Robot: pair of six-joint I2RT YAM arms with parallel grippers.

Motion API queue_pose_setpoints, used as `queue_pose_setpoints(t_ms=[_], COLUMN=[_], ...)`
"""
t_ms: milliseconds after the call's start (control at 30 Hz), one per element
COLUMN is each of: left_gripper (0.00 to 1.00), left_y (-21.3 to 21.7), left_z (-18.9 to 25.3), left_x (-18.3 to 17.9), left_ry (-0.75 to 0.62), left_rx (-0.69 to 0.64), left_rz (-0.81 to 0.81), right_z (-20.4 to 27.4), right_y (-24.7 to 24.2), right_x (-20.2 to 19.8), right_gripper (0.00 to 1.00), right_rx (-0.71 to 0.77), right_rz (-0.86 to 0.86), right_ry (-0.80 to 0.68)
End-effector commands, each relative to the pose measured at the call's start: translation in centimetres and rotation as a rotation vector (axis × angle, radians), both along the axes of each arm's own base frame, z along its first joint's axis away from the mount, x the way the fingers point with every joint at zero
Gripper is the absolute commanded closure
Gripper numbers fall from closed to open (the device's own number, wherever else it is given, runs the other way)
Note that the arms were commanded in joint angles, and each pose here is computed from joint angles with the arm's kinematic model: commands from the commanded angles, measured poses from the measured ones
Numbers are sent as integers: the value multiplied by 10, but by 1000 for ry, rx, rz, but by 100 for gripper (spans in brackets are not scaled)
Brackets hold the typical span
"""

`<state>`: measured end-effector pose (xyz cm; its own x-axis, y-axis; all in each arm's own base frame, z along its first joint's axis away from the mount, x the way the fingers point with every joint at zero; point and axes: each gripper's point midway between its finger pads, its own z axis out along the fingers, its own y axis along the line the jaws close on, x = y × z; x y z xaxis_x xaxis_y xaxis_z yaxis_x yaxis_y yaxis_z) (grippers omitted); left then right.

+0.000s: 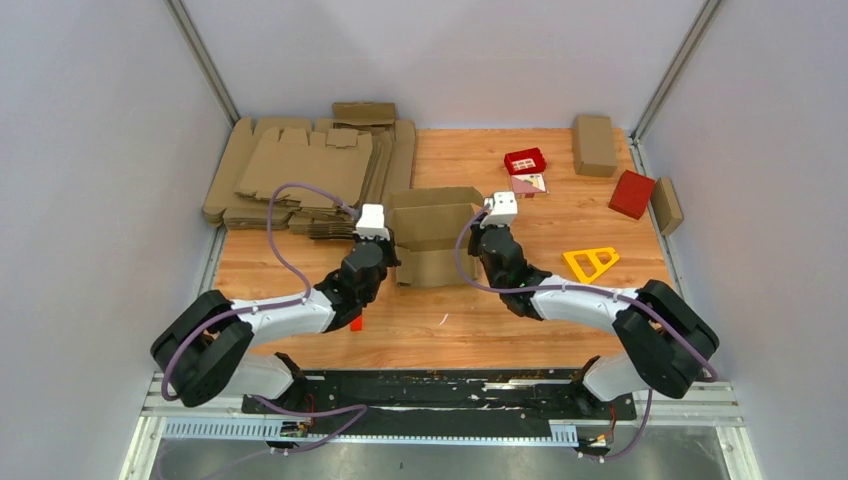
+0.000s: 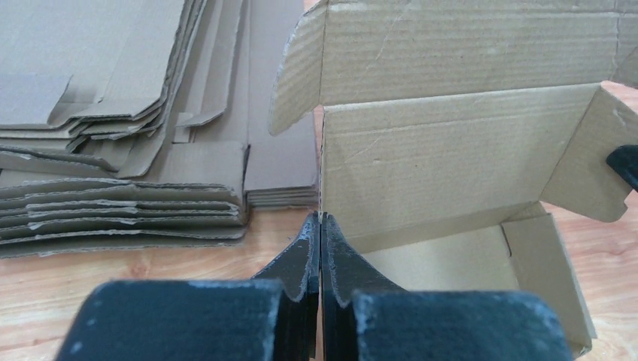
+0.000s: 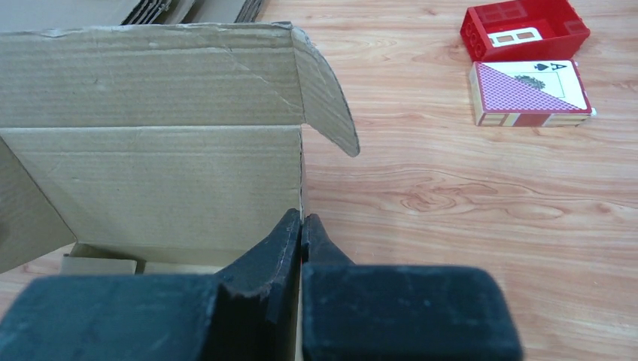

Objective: Fold the paper box

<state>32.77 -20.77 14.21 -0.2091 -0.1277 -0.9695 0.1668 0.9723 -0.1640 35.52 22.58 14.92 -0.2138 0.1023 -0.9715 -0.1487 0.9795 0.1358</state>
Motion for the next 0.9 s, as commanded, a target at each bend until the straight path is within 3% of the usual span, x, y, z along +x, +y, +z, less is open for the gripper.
queue_pose_setpoints(t_ms=[0, 500, 733, 867], left_gripper=[100, 100, 72, 66], left_y=[-4, -27, -36, -47], left_z=[19, 8, 13, -2], left_x=[3, -16, -23, -22], left_ry=[-98, -121, -83, 66], left_rx=[-57, -52, 24, 0], left_rz=[51, -107, -204, -364], right_z=[24, 13, 19, 19], right_y=[-8, -5, -13, -14], right_x=[-2, -22, -30, -31], right_gripper=[100, 92, 100, 100], right_rx=[98, 25, 0, -22], right_rz=[-38, 67, 96, 102], right_ry=[-69, 37, -28, -36])
